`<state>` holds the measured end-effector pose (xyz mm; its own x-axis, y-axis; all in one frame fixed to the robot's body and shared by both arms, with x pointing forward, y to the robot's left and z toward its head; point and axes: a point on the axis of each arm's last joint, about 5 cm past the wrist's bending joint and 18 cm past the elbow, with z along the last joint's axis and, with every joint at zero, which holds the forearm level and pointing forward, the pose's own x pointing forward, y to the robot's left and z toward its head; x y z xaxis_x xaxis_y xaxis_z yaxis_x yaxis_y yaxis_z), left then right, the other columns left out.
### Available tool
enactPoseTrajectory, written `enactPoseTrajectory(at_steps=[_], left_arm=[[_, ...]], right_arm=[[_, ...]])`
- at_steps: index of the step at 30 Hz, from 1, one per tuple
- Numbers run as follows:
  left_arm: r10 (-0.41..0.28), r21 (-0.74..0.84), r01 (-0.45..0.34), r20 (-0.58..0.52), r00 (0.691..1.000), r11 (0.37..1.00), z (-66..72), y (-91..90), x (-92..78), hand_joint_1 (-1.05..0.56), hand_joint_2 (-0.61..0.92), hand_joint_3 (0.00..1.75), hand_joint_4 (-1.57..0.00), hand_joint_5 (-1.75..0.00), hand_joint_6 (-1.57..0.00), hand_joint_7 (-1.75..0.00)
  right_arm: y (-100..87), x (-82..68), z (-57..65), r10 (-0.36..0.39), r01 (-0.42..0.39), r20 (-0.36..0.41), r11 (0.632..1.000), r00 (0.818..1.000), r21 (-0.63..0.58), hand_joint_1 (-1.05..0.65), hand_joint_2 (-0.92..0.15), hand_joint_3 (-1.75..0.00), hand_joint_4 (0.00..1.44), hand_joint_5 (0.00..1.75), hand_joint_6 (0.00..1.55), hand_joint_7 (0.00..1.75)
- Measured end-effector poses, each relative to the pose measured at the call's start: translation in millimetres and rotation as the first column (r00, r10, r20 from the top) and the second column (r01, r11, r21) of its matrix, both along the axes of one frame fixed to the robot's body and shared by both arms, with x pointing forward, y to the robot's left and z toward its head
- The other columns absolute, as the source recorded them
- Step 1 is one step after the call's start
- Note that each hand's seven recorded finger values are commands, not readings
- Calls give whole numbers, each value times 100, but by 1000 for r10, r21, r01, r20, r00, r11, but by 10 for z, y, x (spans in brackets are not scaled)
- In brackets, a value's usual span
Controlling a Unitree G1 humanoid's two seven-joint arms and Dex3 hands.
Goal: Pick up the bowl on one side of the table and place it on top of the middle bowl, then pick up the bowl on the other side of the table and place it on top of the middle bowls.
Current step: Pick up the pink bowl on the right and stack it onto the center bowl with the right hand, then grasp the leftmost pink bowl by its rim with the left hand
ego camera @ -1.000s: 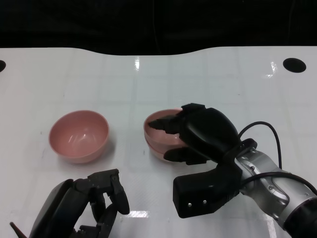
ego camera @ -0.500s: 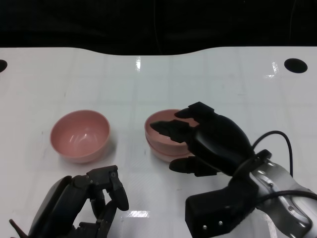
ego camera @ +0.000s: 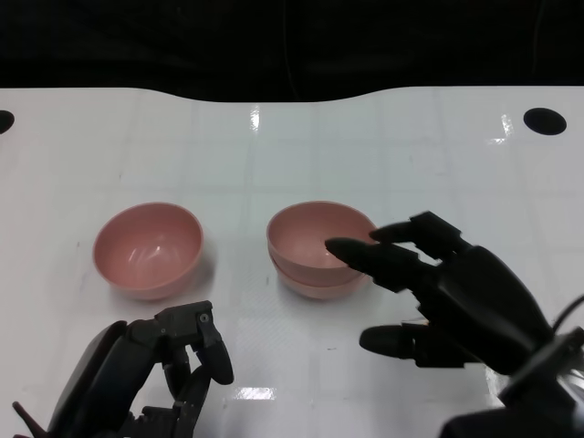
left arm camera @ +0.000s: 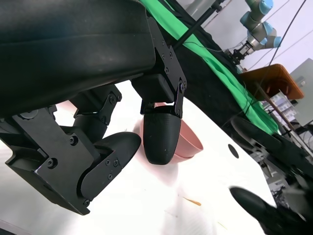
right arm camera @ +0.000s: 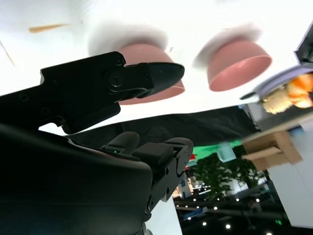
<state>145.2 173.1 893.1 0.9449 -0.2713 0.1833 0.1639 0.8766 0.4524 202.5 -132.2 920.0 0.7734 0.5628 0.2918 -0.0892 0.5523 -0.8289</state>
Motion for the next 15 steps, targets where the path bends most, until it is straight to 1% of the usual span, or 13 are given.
enactPoseTrajectory(at_steps=[1,5,6,7,9,10,12,13,14,15], left_arm=[[0,0,0,0,1000,1000,1,1,1,-11,30,150,-90,-169,-81,-149],[2,-18,-2,0,1000,1000,2,8,2,-10,30,151,-90,-168,-81,-149],[2,-21,-2,1,1000,1000,1,9,3,-10,30,151,-90,-168,-81,-149],[2,-23,-2,1,1000,1000,1,10,3,-10,30,151,-90,-168,-81,-149],[3,-23,-3,0,1000,1000,-3,14,3,-11,30,151,-90,-168,-81,-149],[4,-23,-4,-1,1000,1000,-5,17,4,-10,30,151,-90,-167,-82,-149],[6,-27,-6,-1,1000,1000,-5,22,4,-9,30,151,-90,-167,-82,-149],[8,-27,-8,-2,1000,1000,-6,25,4,-9,30,150,-90,-166,-82,-148],[9,-27,-9,-3,1000,1000,-7,27,4,-9,30,150,-90,-165,-82,-148],[10,-27,-10,-3,1000,1000,-8,30,5,-9,30,149,-90,-165,-82,-147]], right_arm=[[-25,-25,-17,-1,1,-1,1000,1000,21,-47,-92,-9,10,87,49,8],[-123,-114,-67,-8,7,7,996,1000,88,-39,-92,-6,19,93,60,15],[-143,-131,-78,-13,12,6,995,1000,99,-36,-91,-6,23,96,64,17],[-162,-150,-85,-13,12,7,993,1000,117,-31,-92,-6,30,101,70,21],[-210,-189,-99,-18,17,9,988,1000,151,-28,-92,-8,35,106,73,25],[-224,-205,-107,-19,18,7,987,1000,161,-24,-92,-10,41,111,78,29],[-261,-239,-121,-25,23,7,984,1000,178,-20,-92,-12,48,114,82,33],[-282,-254,-127,-31,29,5,981,1000,190,-17,-91,-15,53,117,85,37],[-296,-267,-133,-37,36,1,979,999,203,-14,-77,-40,58,119,84,47],[-305,-278,-138,-41,40,-2,977,999,211,-13,-66,-62,60,120,83,53]])
